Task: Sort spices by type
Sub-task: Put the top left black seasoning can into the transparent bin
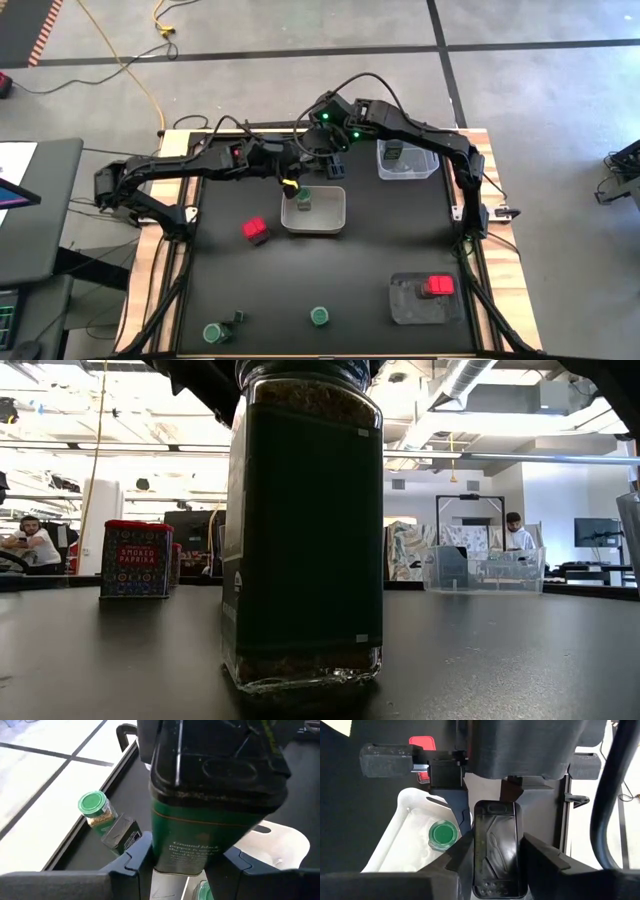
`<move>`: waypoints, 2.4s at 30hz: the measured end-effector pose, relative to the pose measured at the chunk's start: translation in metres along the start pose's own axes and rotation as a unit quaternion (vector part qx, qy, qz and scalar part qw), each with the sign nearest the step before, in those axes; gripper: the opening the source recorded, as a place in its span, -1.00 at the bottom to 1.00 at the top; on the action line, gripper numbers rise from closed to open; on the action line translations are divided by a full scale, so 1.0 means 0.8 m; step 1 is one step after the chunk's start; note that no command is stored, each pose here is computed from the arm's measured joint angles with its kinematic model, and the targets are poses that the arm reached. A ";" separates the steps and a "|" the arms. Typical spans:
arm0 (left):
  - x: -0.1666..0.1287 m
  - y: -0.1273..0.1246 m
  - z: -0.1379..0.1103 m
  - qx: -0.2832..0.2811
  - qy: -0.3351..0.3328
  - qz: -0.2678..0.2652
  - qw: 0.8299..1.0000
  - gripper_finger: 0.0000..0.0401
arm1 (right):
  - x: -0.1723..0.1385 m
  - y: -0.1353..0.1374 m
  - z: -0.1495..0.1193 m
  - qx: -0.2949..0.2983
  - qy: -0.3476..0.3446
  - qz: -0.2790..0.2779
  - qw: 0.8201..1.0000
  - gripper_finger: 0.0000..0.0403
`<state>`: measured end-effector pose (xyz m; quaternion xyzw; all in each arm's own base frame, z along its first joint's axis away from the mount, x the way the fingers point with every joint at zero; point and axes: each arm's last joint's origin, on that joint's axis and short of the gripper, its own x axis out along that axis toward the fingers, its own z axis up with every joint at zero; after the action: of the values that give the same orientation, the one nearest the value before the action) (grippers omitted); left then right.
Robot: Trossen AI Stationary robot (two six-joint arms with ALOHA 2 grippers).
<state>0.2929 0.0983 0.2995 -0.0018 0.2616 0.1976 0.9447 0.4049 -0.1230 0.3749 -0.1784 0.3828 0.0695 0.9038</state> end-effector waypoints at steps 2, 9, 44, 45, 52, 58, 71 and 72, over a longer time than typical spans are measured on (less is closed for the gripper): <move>0.000 0.000 0.000 0.004 0.002 0.000 1.000 -0.33 | 0.000 -0.001 0.000 0.001 0.000 0.000 1.000 -0.19; 0.000 0.000 -0.001 -0.002 0.003 0.001 1.000 -0.32 | -0.001 -0.003 -0.002 0.008 0.001 -0.001 1.000 -0.19; 0.000 0.012 -0.004 0.072 0.024 0.063 0.995 0.24 | -0.141 -0.076 -0.172 0.280 0.104 -0.036 0.954 -0.20; 0.000 0.015 -0.004 0.070 0.025 0.066 0.995 0.24 | -0.150 -0.071 -0.180 0.288 0.099 -0.046 0.951 -0.20; 0.000 0.025 -0.005 0.076 0.028 0.078 0.994 0.24 | -0.200 0.000 -0.240 0.338 0.089 -0.147 0.925 -0.20; 0.001 0.030 -0.005 0.090 0.029 0.082 0.992 0.24 | -0.204 0.061 -0.278 0.362 0.085 -0.202 0.906 -0.16; 0.001 0.033 -0.001 0.146 0.017 0.088 0.985 0.24 | -0.165 0.058 -0.309 0.319 0.163 -0.208 0.910 -0.15; 0.001 0.033 -0.001 0.148 0.017 0.087 0.985 0.24 | -0.160 0.056 -0.312 0.317 0.178 -0.204 0.909 -0.15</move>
<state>0.2831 0.1228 0.3010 0.1575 0.3035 0.2385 0.9090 0.1375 -0.1739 0.2941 0.0342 0.4941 -0.2740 0.8244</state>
